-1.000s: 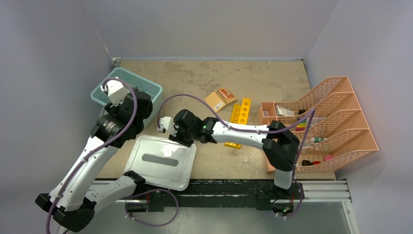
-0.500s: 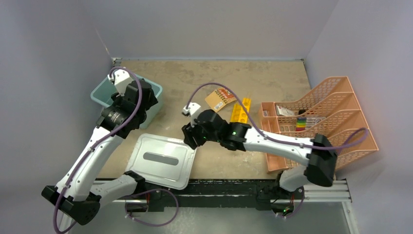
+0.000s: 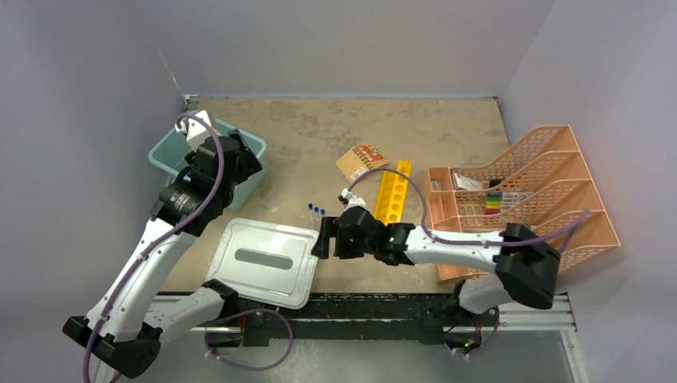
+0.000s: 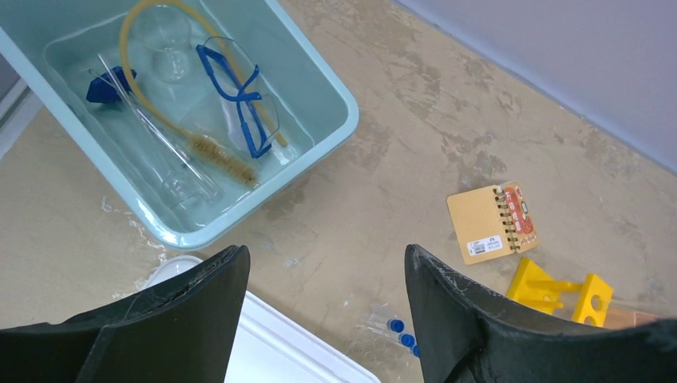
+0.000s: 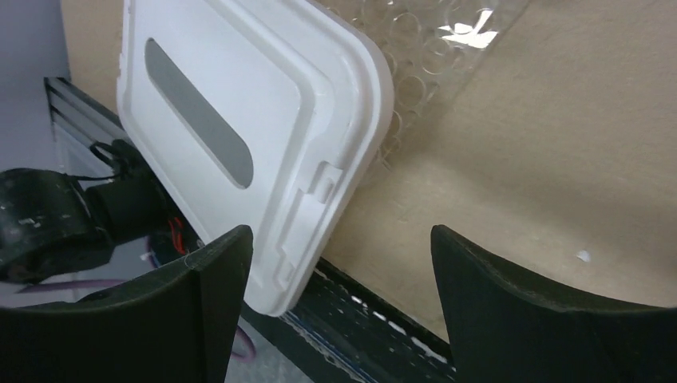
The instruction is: Organize the chemistry lab equipment
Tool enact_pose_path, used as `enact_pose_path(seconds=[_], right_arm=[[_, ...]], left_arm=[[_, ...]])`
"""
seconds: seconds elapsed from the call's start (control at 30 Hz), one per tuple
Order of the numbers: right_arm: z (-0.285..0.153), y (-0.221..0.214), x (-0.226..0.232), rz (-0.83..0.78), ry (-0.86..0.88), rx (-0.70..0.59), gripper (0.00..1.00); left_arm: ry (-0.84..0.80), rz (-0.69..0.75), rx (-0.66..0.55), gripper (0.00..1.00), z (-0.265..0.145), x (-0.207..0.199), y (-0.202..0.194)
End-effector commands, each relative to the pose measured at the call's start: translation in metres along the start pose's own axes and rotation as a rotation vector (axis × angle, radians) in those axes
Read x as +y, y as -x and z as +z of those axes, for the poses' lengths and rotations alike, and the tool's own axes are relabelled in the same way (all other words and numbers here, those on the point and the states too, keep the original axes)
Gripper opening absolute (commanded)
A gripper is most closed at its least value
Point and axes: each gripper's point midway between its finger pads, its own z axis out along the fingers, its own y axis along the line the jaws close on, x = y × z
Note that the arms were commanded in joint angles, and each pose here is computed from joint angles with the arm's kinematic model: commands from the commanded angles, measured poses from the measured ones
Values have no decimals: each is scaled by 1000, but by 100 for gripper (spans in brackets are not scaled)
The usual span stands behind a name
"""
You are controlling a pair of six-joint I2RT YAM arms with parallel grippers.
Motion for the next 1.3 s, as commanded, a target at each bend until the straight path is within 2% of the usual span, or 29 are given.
enact_pose_path(seconds=[0.0,0.2,0.43,0.57,0.73,0.9,1.07,1.27], right_arm=[[20,10,44,213,180,-39,84],[41,1,49,407,202,-17,81],[46,-23,43,536,148,70,72],[48,-35,45,558,134,103,74],[66,-41,51,495,139,105,75],[70,-33,58,457,171,28,64],[53,-23,74,446,226,-24,42],[17,5,92,406,283,-116,21]], left_arm=[[-60,-20,-44,70,-2,-7,8],[-74,-38,-35,71,0,-10,4],[-71,-43,-36,71,1,-9,2],[-63,-48,-48,71,0,-6,3],[-59,-46,-53,71,1,-3,1],[-60,-35,-50,71,1,-3,0],[-55,-26,-63,71,-1,0,3],[-56,-36,-90,71,-8,2,14]])
